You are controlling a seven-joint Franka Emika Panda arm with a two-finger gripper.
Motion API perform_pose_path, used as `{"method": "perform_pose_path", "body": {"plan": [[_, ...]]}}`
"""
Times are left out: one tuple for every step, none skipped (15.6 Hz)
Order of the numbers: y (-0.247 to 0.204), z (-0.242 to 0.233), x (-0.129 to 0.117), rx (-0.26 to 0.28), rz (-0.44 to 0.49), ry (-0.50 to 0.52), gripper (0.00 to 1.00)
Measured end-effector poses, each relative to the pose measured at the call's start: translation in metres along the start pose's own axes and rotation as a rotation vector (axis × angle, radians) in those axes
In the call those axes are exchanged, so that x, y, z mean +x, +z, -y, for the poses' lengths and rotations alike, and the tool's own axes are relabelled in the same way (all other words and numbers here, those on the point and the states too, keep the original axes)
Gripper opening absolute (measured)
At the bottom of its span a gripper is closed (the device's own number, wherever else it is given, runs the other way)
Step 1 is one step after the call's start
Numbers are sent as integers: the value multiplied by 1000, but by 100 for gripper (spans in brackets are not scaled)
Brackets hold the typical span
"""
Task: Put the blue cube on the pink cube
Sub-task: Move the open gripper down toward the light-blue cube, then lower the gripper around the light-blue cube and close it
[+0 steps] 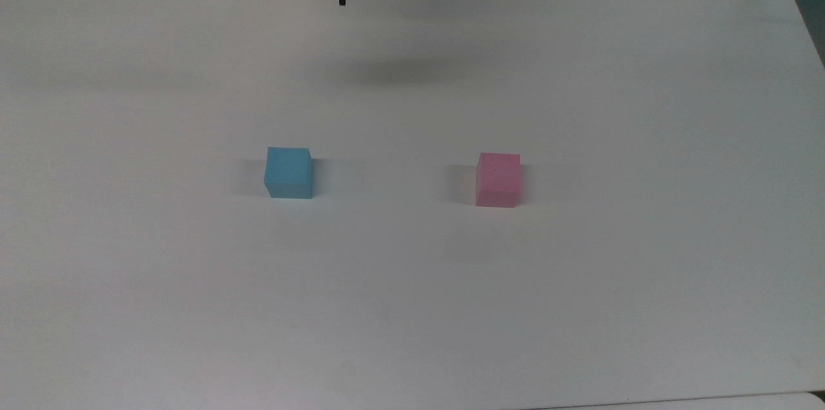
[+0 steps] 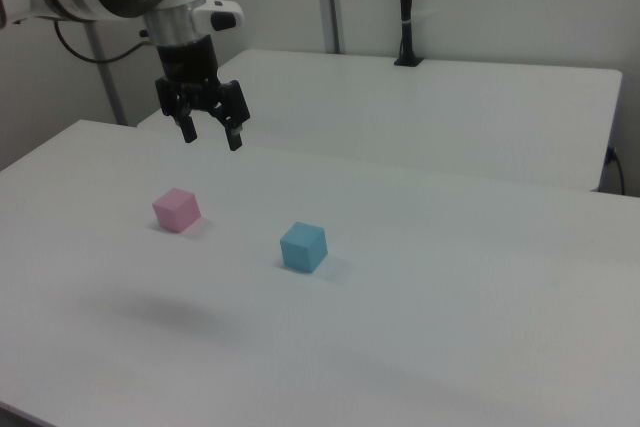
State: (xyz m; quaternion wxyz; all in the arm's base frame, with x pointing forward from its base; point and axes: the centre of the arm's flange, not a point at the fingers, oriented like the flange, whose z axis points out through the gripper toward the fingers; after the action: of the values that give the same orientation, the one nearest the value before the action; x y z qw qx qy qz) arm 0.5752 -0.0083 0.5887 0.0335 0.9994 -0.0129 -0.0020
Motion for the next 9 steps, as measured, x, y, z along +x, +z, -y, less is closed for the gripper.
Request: {"method": "perform_pose_path", "body": {"plan": [[3, -1, 5, 3, -12, 3, 100], [8, -3, 11, 8, -23, 10, 100], [15, -8, 18, 12, -33, 21, 100], [25, -12, 27, 11, -44, 31, 100], [37, -15, 38, 7, -59, 37, 100], [53, -17, 49, 2, -69, 41, 100], [73, -19, 61, -5, -72, 43, 100], [94, -22, 72, -13, -74, 42, 100], [115, -26, 82, -22, -78, 37, 100]]}}
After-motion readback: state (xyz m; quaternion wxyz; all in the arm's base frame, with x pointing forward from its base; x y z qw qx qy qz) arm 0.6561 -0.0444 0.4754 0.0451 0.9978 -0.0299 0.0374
